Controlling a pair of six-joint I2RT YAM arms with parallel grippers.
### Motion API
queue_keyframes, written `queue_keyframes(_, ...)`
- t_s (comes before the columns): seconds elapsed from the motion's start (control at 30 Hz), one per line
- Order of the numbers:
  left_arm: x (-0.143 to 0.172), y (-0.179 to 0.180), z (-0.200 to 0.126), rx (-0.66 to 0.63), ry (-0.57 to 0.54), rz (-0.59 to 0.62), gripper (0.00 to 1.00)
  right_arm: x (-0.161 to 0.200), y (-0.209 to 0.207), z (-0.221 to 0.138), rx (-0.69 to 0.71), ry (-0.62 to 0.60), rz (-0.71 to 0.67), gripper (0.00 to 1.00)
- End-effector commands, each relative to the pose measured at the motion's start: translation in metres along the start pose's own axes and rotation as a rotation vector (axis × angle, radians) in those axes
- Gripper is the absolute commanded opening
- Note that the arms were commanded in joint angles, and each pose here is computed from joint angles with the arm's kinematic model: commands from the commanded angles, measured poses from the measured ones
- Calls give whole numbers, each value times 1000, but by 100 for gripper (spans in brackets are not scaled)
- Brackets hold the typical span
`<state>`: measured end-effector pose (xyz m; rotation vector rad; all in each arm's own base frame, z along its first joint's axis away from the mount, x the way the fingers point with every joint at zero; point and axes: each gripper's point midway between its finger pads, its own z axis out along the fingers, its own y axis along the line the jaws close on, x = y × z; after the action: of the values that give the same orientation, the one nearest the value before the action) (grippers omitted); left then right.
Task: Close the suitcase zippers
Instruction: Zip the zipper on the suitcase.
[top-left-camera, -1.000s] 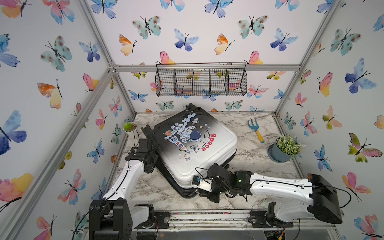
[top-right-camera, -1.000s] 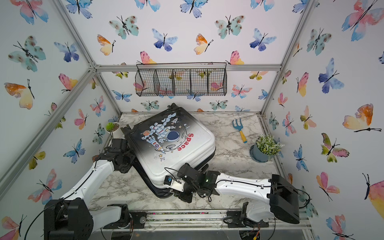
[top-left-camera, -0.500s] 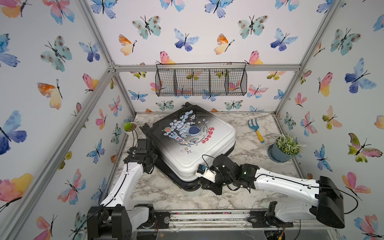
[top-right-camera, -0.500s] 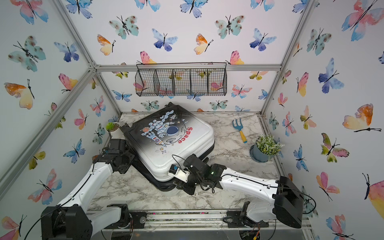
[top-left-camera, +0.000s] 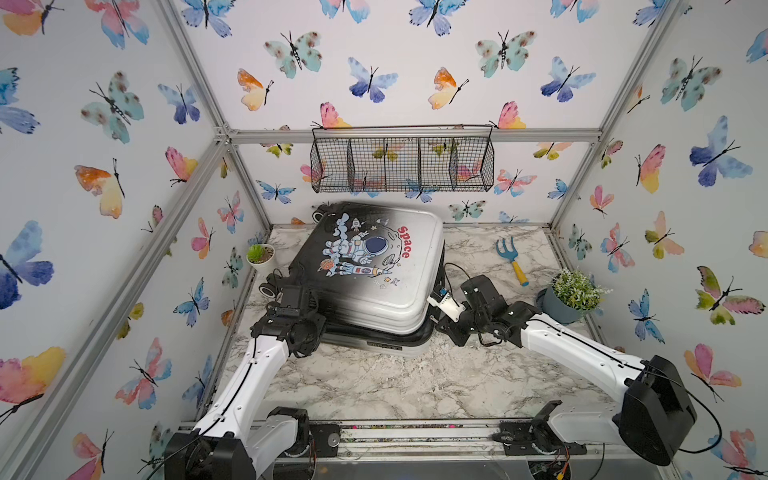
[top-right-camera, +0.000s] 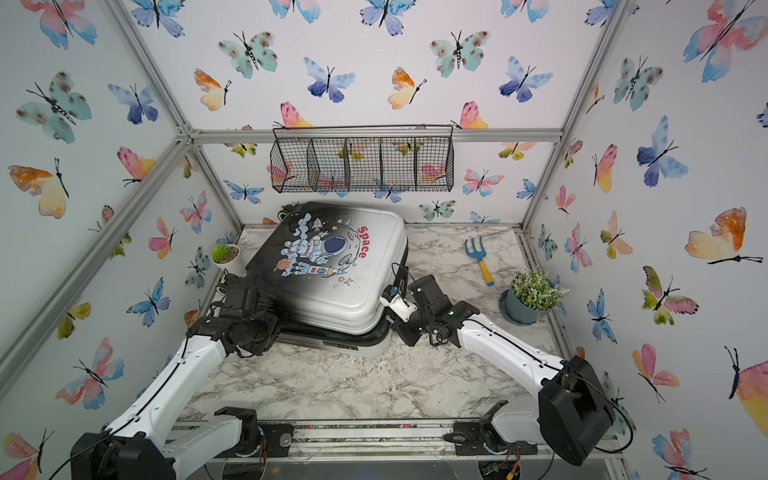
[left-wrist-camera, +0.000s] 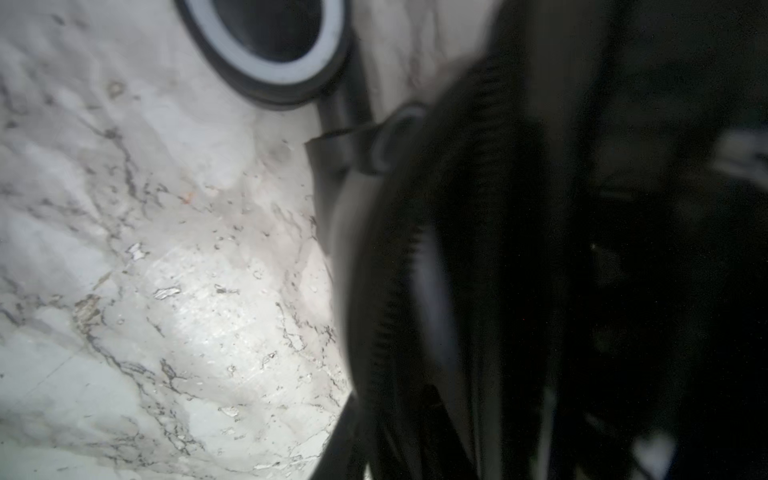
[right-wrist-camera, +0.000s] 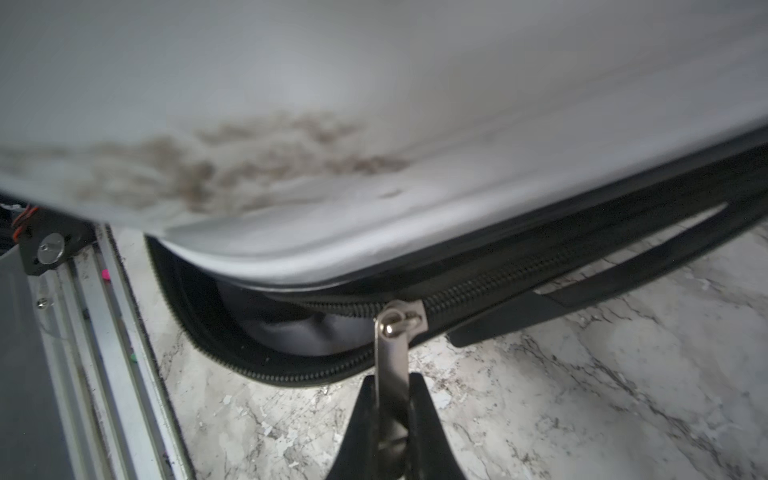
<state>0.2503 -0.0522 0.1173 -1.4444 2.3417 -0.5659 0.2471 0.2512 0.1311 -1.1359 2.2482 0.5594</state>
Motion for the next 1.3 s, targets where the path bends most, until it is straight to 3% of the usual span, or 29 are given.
queue_keyframes(0.0, 3, -25, -15, 123, 6, 57, 39, -22, -22, -5, 46, -82, -21, 2)
queue_keyframes(0.17, 4, -17, -19, 102, 1, 88, 60, -24, -41, -4, 69, -91, -2, 2)
queue_keyframes(0.3, -11, -15, -49, 72, -101, 187, 76, -15, -59, -6, 93, -81, 5, 2)
queue_keyframes(0.53, -50, -28, -114, -3, -358, 580, 78, -15, -67, -4, 109, -53, -18, 2)
queue_keyframes(0.7, -66, -63, -154, -18, -512, 1009, 73, -18, -78, -10, 126, -52, -12, 2)
queue_keyframes(0.8, -73, -77, -149, -96, -495, 1198, 72, -22, -93, -18, 139, -66, 9, 2)
queue_keyframes(0.97, -85, -78, -124, -272, -347, 1419, 72, -25, -98, -19, 144, -50, 3, 2)
queue_keyframes(1.27, -59, -88, -105, -184, -207, 1647, 73, -19, -125, -17, 184, -20, 61, 2)
